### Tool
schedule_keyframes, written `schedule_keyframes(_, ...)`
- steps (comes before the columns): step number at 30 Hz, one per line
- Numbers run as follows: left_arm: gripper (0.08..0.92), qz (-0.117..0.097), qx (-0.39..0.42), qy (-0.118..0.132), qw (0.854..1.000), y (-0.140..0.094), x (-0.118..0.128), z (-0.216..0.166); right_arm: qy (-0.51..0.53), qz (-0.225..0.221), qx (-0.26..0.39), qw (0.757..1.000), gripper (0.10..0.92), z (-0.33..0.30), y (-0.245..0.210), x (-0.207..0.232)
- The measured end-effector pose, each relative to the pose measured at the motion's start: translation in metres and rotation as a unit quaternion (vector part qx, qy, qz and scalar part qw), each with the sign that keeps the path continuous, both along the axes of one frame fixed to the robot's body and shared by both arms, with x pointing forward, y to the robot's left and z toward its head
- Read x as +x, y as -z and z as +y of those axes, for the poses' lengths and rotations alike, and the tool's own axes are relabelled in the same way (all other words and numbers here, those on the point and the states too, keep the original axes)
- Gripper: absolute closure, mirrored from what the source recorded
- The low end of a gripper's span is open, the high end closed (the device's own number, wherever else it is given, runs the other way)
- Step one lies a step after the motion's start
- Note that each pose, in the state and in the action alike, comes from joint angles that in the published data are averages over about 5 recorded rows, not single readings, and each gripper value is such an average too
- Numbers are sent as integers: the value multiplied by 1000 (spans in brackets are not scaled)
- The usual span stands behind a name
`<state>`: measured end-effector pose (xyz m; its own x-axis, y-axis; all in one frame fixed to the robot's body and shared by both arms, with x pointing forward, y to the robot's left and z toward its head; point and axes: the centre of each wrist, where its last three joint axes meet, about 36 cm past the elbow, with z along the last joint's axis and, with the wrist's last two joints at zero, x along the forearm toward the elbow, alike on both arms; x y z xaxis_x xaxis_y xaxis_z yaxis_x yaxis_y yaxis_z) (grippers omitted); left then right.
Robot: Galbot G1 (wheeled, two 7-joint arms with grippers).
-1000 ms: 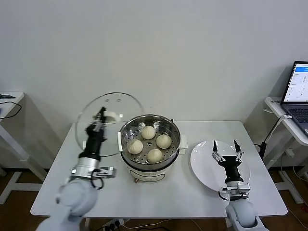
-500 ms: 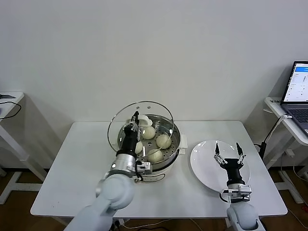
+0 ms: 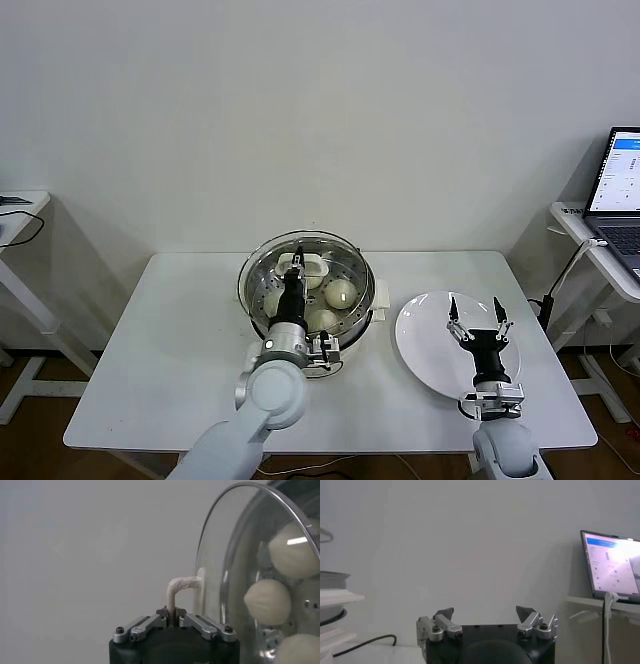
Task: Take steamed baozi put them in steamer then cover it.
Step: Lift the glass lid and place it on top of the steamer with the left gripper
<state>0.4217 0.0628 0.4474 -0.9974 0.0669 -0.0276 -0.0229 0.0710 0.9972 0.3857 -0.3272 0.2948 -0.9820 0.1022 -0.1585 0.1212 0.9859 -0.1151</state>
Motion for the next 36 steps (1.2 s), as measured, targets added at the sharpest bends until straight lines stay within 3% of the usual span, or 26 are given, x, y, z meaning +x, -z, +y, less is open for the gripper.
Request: schedule_keyframes(36, 810, 6, 12, -10, 1000, 23, 10, -22, -3, 3, -4, 1000, 200, -1, 5, 2)
